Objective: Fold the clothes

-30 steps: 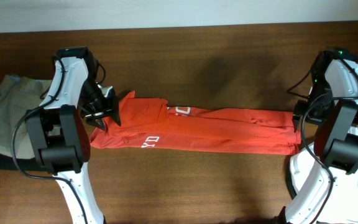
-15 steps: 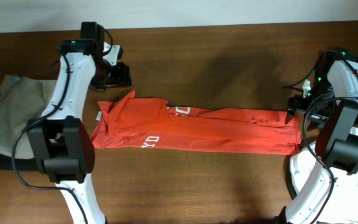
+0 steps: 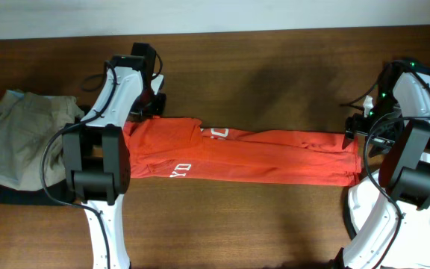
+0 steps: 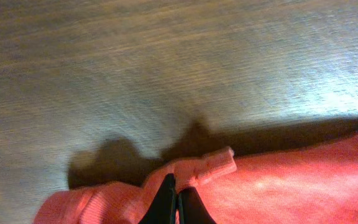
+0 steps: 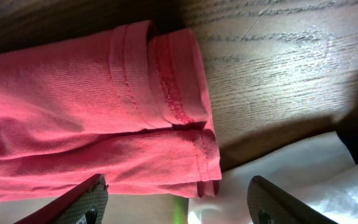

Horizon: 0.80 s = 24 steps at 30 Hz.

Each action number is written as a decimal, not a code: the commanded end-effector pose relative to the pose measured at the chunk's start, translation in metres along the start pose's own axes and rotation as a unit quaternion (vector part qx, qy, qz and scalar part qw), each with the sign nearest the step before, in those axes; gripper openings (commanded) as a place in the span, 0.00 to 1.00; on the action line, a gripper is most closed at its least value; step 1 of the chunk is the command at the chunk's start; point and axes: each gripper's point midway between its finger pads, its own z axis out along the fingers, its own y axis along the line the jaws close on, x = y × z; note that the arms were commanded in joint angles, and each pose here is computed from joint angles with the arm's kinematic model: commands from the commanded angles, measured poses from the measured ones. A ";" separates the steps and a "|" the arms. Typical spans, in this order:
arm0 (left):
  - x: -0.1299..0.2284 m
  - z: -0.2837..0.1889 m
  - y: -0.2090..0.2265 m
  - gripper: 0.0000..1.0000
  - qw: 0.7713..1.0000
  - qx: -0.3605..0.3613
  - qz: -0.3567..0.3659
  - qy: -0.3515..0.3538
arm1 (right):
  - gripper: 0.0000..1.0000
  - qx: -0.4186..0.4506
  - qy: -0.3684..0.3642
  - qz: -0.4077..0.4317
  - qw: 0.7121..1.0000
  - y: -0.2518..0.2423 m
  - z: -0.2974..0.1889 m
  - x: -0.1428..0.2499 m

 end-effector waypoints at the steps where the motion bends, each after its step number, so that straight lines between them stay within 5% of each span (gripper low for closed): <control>1: -0.002 -0.041 -0.040 0.00 0.991 0.125 0.047 -0.014 | 0.75 -0.005 -0.001 0.001 1.000 0.000 -0.001 0.001; 2: 0.000 -0.076 -0.055 0.00 0.981 0.169 0.092 -0.036 | 0.75 -0.005 -0.001 0.001 1.000 0.000 -0.001 0.001; 6: 0.022 -0.124 -0.048 0.00 0.982 0.148 0.110 -0.045 | 0.76 -0.005 0.001 0.001 1.000 0.000 -0.001 0.002; 12: 0.082 -0.115 -0.010 0.00 0.995 0.036 0.006 0.098 | 0.76 -0.005 0.007 0.001 1.000 0.000 -0.001 0.005; 15: 0.100 -0.114 -0.009 0.00 0.990 0.030 -0.011 0.137 | 0.76 -0.005 0.007 0.001 1.000 0.000 -0.001 0.005; 20: 0.145 -0.086 0.031 0.00 0.965 -0.109 -0.083 0.224 | 0.76 -0.005 0.007 0.001 1.000 0.000 -0.001 0.005; 24: 0.153 -0.073 0.048 0.00 0.958 -0.118 -0.119 0.233 | 0.76 -0.005 0.006 0.001 1.000 0.000 -0.001 0.004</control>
